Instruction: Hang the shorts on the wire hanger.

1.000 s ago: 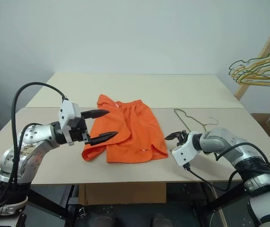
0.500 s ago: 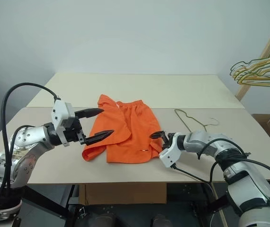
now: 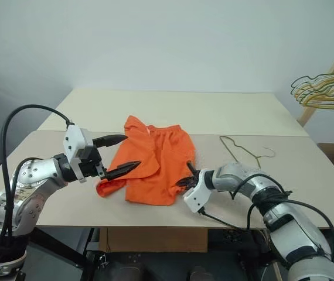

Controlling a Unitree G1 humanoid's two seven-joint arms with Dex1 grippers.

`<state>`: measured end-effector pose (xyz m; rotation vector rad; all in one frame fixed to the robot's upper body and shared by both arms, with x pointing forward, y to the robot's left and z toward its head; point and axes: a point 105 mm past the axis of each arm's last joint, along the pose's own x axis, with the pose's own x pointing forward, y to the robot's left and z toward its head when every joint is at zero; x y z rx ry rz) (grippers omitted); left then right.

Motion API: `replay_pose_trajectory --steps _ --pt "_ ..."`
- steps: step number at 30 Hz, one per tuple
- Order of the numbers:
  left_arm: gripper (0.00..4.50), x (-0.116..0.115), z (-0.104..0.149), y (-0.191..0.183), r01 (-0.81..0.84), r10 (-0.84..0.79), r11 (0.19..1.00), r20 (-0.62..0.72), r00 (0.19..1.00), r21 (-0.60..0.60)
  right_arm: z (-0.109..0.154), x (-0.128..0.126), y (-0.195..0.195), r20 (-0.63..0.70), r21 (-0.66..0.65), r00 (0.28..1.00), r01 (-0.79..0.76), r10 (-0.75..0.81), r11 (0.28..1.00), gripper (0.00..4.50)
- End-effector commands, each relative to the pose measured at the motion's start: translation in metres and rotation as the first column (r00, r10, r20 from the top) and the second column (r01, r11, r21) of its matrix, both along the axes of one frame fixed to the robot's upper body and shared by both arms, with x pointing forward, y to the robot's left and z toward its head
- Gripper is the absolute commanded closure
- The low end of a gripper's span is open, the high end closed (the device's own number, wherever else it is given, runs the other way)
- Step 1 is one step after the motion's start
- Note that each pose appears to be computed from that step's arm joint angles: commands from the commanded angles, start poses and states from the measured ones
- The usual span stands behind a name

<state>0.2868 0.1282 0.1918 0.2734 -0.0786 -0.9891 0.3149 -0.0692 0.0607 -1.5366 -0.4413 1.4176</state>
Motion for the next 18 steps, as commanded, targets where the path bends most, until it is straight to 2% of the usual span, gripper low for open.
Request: replay_pose_trajectory --steps 1,5,9,13,14,16,18 --pt "0.0 0.002 0.017 0.003 -0.004 0.004 1.0 0.057 0.998 -0.004 0.019 -0.002 0.031 -0.04 0.074 0.999 0.036 -0.033 0.997 4.39" --pt "0.0 0.012 0.028 0.012 -0.034 0.033 0.999 0.085 0.996 0.007 0.024 -0.003 0.069 -0.133 0.09 0.985 0.123 -0.111 0.988 4.39" --pt "0.0 0.021 0.037 0.021 -0.068 0.066 0.998 0.104 0.992 0.015 0.03 0.0 0.119 -0.142 0.128 0.978 0.173 -0.154 0.977 4.39" --pt "0.0 0.018 0.036 0.021 -0.063 0.06 0.998 0.103 0.993 0.023 0.03 0.001 0.138 -0.144 0.129 0.972 0.202 -0.183 0.971 4.39" --pt "0.0 0.015 0.034 0.021 -0.059 0.056 0.998 0.098 0.994 0.027 0.029 0.0 0.136 -0.164 0.119 0.968 0.212 -0.192 0.97 3.95" --pt "0.0 0.011 0.03 0.021 -0.055 0.052 0.998 0.087 0.995 0.034 0.031 -0.002 0.126 -0.212 0.106 0.955 0.234 -0.208 0.966 3.48" --pt "0.0 0.009 0.025 0.021 -0.057 0.053 0.997 0.074 0.996 0.043 0.035 -0.001 0.111 -0.229 0.083 0.947 0.248 -0.224 0.965 2.72"
